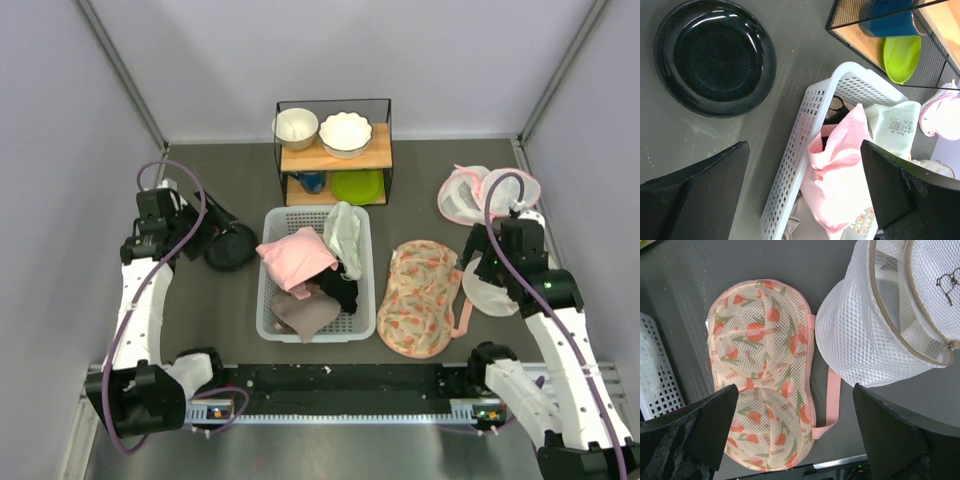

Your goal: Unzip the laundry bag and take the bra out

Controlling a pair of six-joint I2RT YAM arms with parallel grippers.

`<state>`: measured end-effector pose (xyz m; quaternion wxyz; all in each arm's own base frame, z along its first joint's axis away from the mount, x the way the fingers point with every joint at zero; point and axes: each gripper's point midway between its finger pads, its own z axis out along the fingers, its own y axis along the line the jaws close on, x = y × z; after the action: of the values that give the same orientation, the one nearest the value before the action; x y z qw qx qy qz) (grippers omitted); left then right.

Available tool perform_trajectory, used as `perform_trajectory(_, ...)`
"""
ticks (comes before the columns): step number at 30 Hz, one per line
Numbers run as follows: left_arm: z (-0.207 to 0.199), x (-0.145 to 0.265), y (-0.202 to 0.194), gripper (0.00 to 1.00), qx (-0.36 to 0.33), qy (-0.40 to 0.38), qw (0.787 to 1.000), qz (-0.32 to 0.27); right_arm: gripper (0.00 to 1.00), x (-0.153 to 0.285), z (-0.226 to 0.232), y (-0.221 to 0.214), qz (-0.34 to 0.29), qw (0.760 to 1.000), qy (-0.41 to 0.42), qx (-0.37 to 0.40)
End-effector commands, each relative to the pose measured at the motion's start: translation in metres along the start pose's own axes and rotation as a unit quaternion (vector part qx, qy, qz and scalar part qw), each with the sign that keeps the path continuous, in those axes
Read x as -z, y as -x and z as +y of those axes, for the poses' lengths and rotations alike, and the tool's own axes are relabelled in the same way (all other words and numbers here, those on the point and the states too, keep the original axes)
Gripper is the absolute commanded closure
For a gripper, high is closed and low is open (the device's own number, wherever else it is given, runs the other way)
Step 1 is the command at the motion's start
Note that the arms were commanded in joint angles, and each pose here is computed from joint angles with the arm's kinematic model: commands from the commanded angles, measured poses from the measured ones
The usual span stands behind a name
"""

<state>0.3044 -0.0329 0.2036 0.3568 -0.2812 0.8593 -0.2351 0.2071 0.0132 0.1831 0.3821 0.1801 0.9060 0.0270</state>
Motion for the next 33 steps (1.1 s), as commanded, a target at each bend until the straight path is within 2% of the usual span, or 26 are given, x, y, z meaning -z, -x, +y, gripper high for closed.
perform_trajectory(1, -0.01, 0.008, 0.007, 0.01, -0.01, -0.024, 0.999, -0.019, 0.01, 0.008, 0.005, 0.014, -0.035, 0.999, 0.014, -0.011)
perform_trajectory(6, -0.039, 0.018, -0.001, 0.01, -0.052, -0.094, 0.994, -0.01, 0.02, 0.012, 0.013, 0.013, -0.039, 0.998, 0.04, -0.016)
perform_trajectory(11, -0.056, 0.029, -0.007, 0.01, -0.139, -0.083, 0.985, -0.064, 0.04, 0.005, 0.04, 0.0, -0.029, 0.991, 0.118, -0.057)
perform_trajectory(13, -0.092, 0.042, -0.025, 0.01, -0.215, -0.147, 0.962, -0.084, 0.05, 0.0, 0.057, 0.002, -0.036, 0.981, 0.162, -0.097)
perform_trajectory(14, -0.101, 0.04, -0.049, 0.01, -0.24, -0.17, 0.953, -0.076, 0.07, -0.008, 0.062, -0.013, -0.02, 0.978, 0.178, -0.108)
perform_trajectory(15, -0.118, 0.045, -0.051, 0.01, -0.248, -0.204, 0.942, -0.098, 0.08, -0.011, 0.066, -0.017, -0.015, 0.975, 0.188, -0.118)
perform_trajectory(16, -0.125, 0.048, -0.061, 0.01, -0.247, -0.224, 0.938, -0.095, 0.09, -0.013, 0.075, -0.02, -0.012, 0.971, 0.204, -0.126)
perform_trajectory(18, -0.136, 0.05, -0.087, 0.01, -0.254, -0.259, 0.93, -0.053, 0.11, -0.023, 0.075, -0.036, 0.008, 0.974, 0.192, -0.121)
perform_trajectory(19, -0.136, 0.043, -0.098, 0.01, -0.25, -0.256, 0.934, -0.024, 0.12, -0.023, 0.08, -0.044, 0.019, 0.974, 0.195, -0.111)
perform_trajectory(22, -0.148, 0.037, -0.126, 0.01, -0.265, -0.266, 0.926, 0.033, 0.11, -0.03, 0.076, -0.062, 0.036, 0.978, 0.174, -0.112)
perform_trajectory(23, -0.157, 0.043, -0.137, 0.01, -0.28, -0.282, 0.916, 0.045, 0.12, -0.034, 0.072, -0.069, 0.035, 0.98, 0.16, -0.108)
perform_trajectory(29, -0.17, 0.045, -0.14, 0.01, -0.306, -0.278, 0.91, 0.029, 0.11, -0.042, 0.05, -0.09, 0.046, 0.985, 0.11, -0.121)
perform_trajectory(30, -0.171, 0.046, -0.139, 0.01, -0.308, -0.278, 0.91, 0.028, 0.1, -0.042, 0.048, -0.097, 0.059, 0.985, 0.106, -0.125)
perform_trajectory(31, -0.171, 0.045, -0.138, 0.01, -0.309, -0.276, 0.91, 0.026, 0.05, -0.042, 0.052, -0.103, 0.073, 0.981, 0.109, -0.144)
perform_trajectory(33, -0.173, 0.046, -0.135, 0.01, -0.313, -0.273, 0.91, 0.022, 0.04, -0.043, 0.059, -0.133, 0.116, 0.978, 0.115, -0.131)
